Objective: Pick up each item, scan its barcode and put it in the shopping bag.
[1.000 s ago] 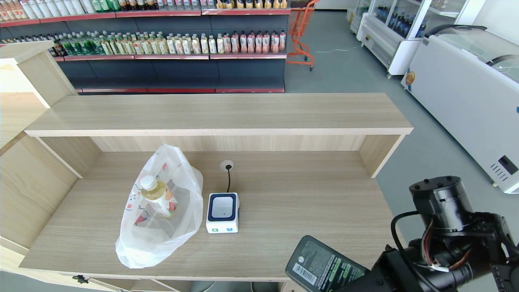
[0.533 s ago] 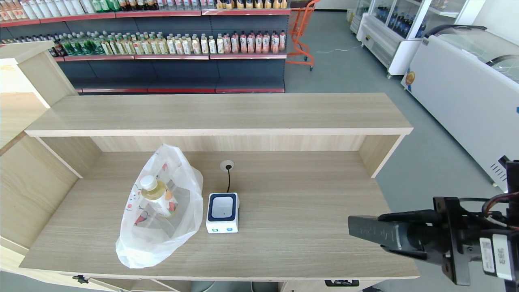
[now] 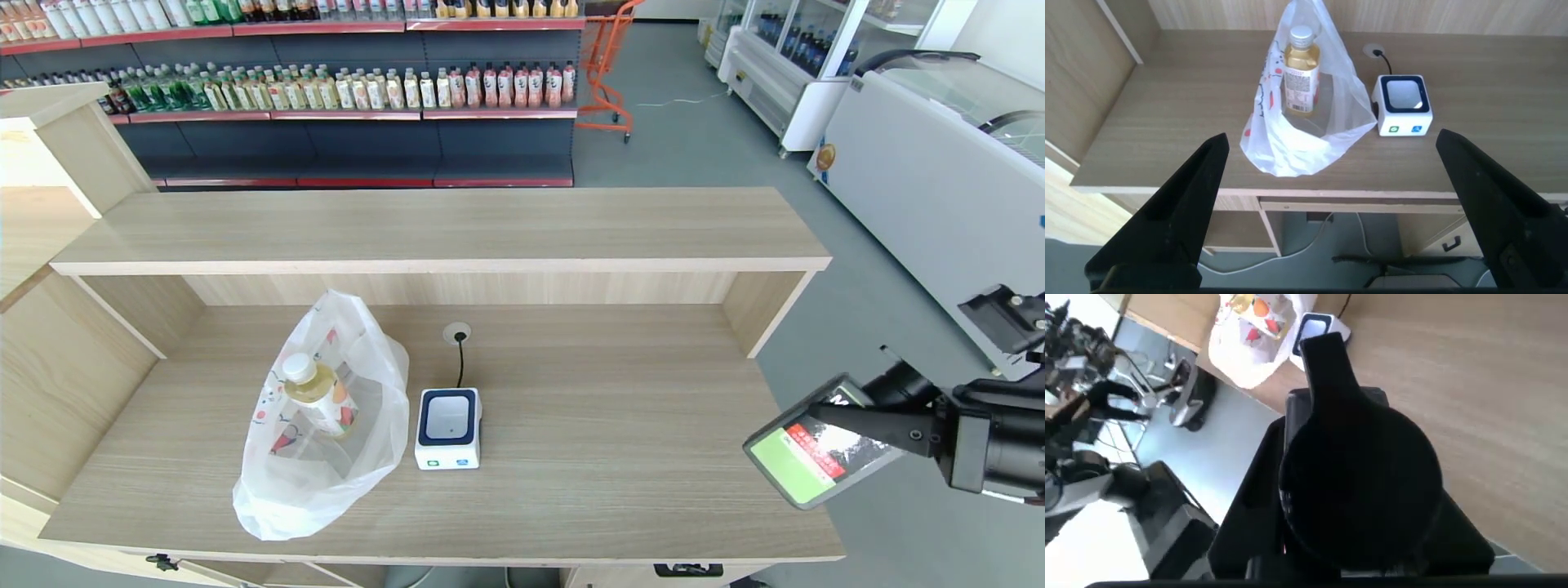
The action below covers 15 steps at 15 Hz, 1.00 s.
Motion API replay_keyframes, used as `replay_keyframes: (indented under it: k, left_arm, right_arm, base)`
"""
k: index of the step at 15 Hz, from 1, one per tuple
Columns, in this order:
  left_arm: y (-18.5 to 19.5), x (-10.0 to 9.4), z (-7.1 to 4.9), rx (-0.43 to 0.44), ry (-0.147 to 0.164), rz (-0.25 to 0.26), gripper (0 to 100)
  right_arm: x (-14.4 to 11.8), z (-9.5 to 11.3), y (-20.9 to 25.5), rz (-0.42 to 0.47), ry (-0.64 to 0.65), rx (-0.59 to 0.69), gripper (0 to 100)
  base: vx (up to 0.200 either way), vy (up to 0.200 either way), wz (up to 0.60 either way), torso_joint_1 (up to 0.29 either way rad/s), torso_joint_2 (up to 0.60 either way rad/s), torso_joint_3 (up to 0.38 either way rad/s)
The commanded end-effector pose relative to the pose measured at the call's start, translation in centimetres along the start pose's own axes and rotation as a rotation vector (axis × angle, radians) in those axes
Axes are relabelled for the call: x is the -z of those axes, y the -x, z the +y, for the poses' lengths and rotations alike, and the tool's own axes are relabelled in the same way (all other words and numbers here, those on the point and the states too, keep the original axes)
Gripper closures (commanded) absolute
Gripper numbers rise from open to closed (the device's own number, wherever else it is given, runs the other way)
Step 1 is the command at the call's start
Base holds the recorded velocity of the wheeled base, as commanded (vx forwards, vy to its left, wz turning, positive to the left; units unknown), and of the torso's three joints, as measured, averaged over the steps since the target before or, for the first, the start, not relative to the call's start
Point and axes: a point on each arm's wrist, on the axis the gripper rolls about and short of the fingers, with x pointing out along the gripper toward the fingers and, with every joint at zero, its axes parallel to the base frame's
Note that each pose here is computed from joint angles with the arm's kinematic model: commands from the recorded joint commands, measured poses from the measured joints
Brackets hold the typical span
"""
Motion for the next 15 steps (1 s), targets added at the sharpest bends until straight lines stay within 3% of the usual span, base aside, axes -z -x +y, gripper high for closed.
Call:
replay_keyframes:
  k: [1, 4, 8, 15]
  left_arm:
    - [0.00, 0.00, 0.00, 0.001, 0.001, -0.001, 0]
    - [0.00, 0.00, 0.00, 0.001, 0.001, -0.001, 0]
    - [0.00, 0.00, 0.00, 0.001, -0.002, -0.001, 0]
    - [0.00, 0.00, 0.00, -0.001, 0.002, -0.001, 0]
  right_arm:
    - [0.74, -1.37, -0.33, 0.013, -0.250, 0.045, 100]
    - [1.20, -1.15, -0.18, 0.015, -0.348, 0.052, 100]
    - [1.18, -1.09, -0.09, 0.011, -0.345, 0.054, 100]
    - [0.51, -1.27, -0.25, 0.001, -0.338, 0.054, 100]
  base:
    - [0.000, 0.000, 0.00, 0.000, 0.00, 0.000]
    - [0.000, 0.000, 0.00, 0.000, 0.00, 0.000]
    - [0.000, 0.000, 0.00, 0.000, 0.00, 0.000]
    - [0.000, 0.200, 0.00, 0.002, 0.00, 0.005]
